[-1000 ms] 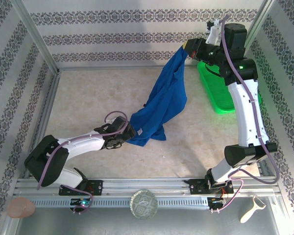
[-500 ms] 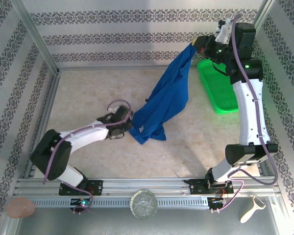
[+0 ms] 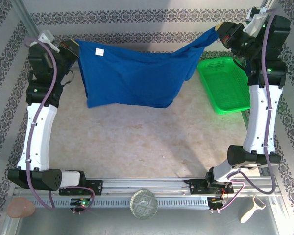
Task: Fold the inside-out t-shirt
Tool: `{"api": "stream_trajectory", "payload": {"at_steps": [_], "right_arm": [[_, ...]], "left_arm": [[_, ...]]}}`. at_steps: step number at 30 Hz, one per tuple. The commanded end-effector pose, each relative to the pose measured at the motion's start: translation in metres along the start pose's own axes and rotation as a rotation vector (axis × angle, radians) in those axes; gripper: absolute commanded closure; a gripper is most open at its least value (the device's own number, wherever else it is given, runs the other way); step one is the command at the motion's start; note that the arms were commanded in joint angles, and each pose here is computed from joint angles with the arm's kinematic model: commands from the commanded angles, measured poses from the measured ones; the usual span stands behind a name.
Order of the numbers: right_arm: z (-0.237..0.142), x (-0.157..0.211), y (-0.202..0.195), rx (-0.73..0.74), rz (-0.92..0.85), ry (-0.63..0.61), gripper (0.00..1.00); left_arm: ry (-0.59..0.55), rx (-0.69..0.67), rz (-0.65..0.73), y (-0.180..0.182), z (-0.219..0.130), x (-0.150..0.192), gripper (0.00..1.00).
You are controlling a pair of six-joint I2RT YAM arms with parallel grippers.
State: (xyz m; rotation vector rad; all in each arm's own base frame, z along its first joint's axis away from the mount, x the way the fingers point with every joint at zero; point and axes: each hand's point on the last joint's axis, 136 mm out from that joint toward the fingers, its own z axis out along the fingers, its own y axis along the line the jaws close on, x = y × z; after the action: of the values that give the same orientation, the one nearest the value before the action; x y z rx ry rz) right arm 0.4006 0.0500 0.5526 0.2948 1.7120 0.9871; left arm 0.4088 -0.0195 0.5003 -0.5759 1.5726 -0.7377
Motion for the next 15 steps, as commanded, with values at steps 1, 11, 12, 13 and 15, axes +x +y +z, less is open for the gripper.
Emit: {"api": "stream_trajectory", "payload": {"at_steps": [1,11,12,13,15], "right_arm": [[-0.024,-0.007,0.019,-0.042,-0.014,-0.047,1.00],[-0.136,-0.034,0.122,-0.211,-0.098,-0.279,1.00],[-0.141,-0.034,0.129,-0.224,-0.102,-0.288,1.00],[-0.146,-0.035,0.135,-0.238,-0.105,-0.293,1.00],[-0.150,-0.036,0.143,-0.256,-0.107,-0.301,1.00]], "left_arm": [[0.080,0.027,-0.012,0.001,0.002,0.005,1.00],[-0.157,0.184,0.033,-0.085,-0.091,-0.080,1.00],[-0.167,0.186,0.035,-0.088,-0.094,-0.084,1.00],[-0.172,0.187,0.034,-0.091,-0.096,-0.087,1.00],[-0.170,0.183,0.033,-0.091,-0.093,-0.089,1.00]]}}
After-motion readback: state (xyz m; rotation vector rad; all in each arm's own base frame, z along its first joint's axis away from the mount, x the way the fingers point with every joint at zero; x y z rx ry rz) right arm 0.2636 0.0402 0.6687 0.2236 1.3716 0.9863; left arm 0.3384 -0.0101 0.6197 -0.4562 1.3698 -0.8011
